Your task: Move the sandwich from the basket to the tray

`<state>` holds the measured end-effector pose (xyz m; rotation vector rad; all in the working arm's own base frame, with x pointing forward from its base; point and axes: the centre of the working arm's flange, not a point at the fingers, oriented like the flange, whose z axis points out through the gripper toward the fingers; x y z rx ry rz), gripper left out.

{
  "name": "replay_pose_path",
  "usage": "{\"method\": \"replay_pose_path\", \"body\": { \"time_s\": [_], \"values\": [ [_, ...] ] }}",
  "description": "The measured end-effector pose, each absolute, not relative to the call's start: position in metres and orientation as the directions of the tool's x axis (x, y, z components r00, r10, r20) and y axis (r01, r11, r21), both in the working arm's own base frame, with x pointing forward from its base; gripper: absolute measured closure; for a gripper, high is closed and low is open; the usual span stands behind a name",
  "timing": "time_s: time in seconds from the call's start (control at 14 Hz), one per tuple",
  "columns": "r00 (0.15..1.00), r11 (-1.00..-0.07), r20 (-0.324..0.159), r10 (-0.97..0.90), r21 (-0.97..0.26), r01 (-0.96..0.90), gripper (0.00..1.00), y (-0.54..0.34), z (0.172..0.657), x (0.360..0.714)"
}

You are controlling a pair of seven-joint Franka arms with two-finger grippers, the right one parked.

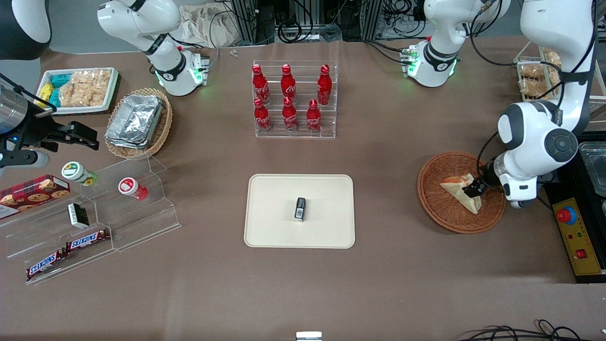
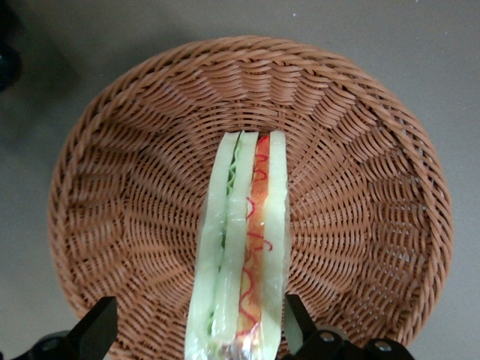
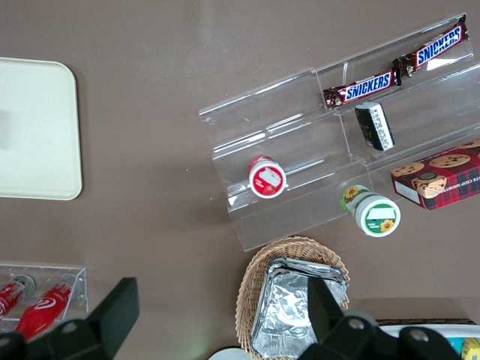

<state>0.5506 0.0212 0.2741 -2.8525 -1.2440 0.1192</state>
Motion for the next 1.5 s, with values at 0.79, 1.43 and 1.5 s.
{"method": "replay_pose_path", "body": {
  "time_s": [0.79, 1.43, 1.5],
  "values": [
    [0.685, -0.688, -0.071, 0.725, -0.066, 0.722, 0.64, 0.015, 0.271, 0.556],
    [0.933, -0.944, -0.147, 0.33, -0.026, 0.33, 0.81, -0.093, 0.485, 0.58],
    [0.952, -0.964, -0.157, 0.263, -0.013, 0.265, 0.81, -0.118, 0.481, 0.577]
  ]
}}
